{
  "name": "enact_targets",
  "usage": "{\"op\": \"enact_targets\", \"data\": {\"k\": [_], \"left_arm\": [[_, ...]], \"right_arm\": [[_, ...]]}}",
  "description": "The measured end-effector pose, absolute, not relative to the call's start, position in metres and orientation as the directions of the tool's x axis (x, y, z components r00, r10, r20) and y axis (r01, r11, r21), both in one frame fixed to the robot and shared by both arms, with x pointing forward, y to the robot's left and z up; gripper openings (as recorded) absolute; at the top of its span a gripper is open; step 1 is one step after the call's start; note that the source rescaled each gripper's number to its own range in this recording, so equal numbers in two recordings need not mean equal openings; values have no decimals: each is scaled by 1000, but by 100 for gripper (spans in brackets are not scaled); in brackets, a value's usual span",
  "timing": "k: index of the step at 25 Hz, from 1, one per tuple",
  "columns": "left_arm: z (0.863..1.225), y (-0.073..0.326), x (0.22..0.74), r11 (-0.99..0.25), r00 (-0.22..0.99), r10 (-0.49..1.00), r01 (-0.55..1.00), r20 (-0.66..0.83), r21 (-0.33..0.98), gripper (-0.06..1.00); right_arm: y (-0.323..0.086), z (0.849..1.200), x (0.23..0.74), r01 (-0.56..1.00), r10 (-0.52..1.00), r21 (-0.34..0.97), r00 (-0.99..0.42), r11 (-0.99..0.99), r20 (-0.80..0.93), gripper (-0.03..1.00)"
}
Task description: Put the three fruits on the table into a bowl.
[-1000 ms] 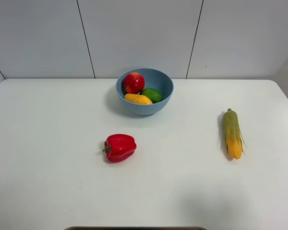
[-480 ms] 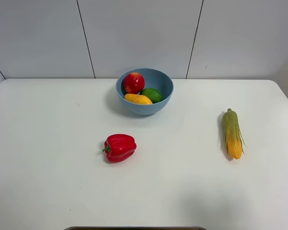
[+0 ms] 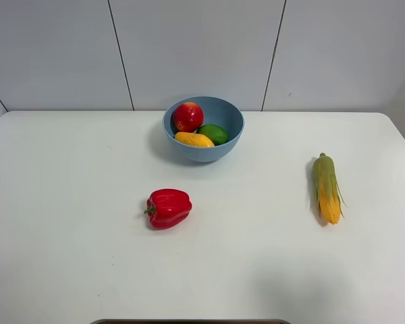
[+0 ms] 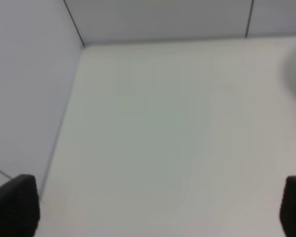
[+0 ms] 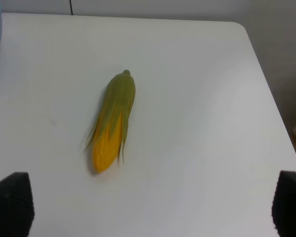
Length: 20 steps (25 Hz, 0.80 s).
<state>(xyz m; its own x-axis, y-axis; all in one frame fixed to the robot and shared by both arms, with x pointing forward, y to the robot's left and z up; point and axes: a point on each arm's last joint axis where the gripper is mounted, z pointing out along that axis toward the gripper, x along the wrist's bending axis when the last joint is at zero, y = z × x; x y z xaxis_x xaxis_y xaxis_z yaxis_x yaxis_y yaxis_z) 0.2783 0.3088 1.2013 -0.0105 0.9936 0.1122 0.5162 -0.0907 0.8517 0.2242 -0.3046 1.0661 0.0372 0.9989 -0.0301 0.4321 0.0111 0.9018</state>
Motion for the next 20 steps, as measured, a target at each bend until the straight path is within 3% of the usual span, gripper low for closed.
{"op": "enact_targets", "data": {"k": [10, 20], "left_arm": [[1122, 308, 247, -40, -20, 998, 499, 58, 866, 100], [1068, 308, 230, 10, -43, 999, 440, 11, 898, 100]], "right_arm": [[-305, 1066, 224, 432, 999, 902, 37, 11, -30, 93], [-305, 1066, 224, 432, 999, 902, 37, 11, -30, 93]]}}
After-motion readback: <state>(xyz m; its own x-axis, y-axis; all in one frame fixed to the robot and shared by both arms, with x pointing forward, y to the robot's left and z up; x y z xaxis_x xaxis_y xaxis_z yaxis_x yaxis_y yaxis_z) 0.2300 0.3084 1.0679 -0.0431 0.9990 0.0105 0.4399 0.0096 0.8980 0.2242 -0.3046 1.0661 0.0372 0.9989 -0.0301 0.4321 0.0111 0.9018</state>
